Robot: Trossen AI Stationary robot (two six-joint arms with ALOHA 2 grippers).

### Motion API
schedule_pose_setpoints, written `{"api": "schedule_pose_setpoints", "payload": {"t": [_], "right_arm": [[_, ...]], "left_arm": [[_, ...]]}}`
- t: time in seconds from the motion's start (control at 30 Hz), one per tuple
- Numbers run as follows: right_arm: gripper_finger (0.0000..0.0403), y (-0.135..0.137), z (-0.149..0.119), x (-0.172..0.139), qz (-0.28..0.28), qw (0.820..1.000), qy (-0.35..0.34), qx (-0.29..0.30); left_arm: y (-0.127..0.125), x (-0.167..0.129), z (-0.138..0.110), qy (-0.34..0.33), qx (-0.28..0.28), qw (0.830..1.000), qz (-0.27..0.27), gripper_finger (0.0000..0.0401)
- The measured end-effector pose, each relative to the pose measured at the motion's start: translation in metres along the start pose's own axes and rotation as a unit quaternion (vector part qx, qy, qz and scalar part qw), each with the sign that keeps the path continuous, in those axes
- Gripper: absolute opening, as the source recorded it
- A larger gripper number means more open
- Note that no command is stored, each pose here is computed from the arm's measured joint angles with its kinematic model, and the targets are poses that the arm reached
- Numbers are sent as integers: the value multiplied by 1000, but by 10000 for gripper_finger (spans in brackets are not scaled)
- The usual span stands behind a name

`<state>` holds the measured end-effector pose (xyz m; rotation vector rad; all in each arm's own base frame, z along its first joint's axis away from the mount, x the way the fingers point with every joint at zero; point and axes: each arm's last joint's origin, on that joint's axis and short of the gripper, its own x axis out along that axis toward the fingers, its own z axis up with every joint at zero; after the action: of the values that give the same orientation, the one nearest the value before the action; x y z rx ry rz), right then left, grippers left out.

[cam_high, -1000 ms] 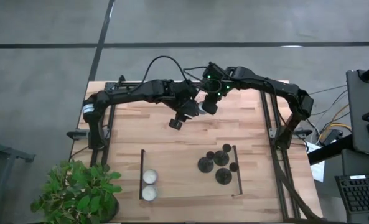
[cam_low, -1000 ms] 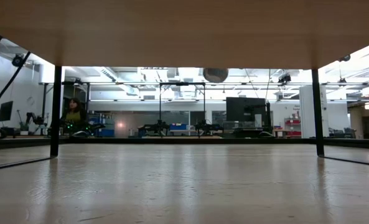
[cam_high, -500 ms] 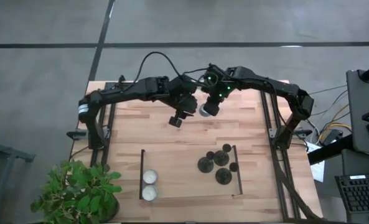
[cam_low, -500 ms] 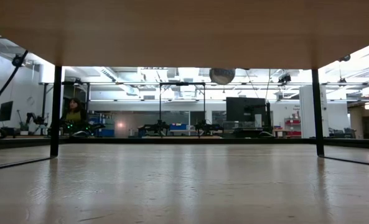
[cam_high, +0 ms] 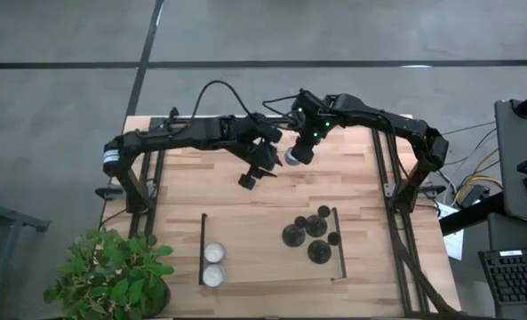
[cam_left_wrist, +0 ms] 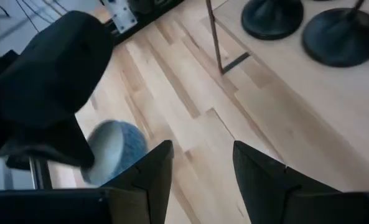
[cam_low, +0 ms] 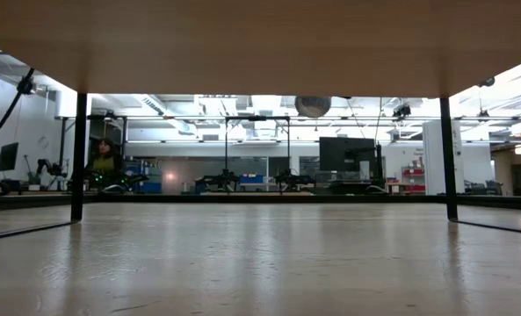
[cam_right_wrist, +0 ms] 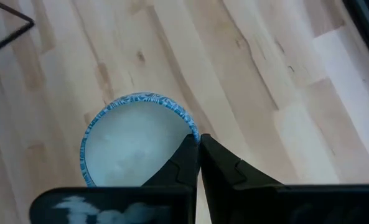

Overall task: Pick & Place candle stick holders
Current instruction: Put the scented candle on the shelf

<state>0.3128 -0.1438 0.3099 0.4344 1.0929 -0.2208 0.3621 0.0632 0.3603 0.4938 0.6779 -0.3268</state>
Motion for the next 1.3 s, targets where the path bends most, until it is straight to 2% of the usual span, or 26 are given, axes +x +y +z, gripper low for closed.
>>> {"api": "schedule_pose_setpoints", "payload": {"t": [0.17, 0.33, 0.63, 1.03, 1.2, 1.3], "right_arm": [[8, 9, 2, 3, 11, 1000, -6, 17], [8, 17, 1, 5, 15, 1000, -3, 15], [8, 30, 0, 8, 18, 1000, -5, -1], [8, 32, 1, 9, 7, 1000, -9, 0], [8, 32, 3, 9, 3, 1000, -21, 15], [8, 32, 4, 9, 2, 999, -27, 18]], "left_arm": [[-5, 22, -5, -15, 34, 999, 34, 165], [-8, 30, -7, -10, 60, 996, 65, 165], [-10, 35, -13, 15, 67, 994, 84, 165], [-10, 35, -15, 39, 62, 993, 98, 165], [-9, 35, -17, 84, 63, 985, 140, 165], [-10, 35, -19, 96, 65, 984, 137, 165]]}}
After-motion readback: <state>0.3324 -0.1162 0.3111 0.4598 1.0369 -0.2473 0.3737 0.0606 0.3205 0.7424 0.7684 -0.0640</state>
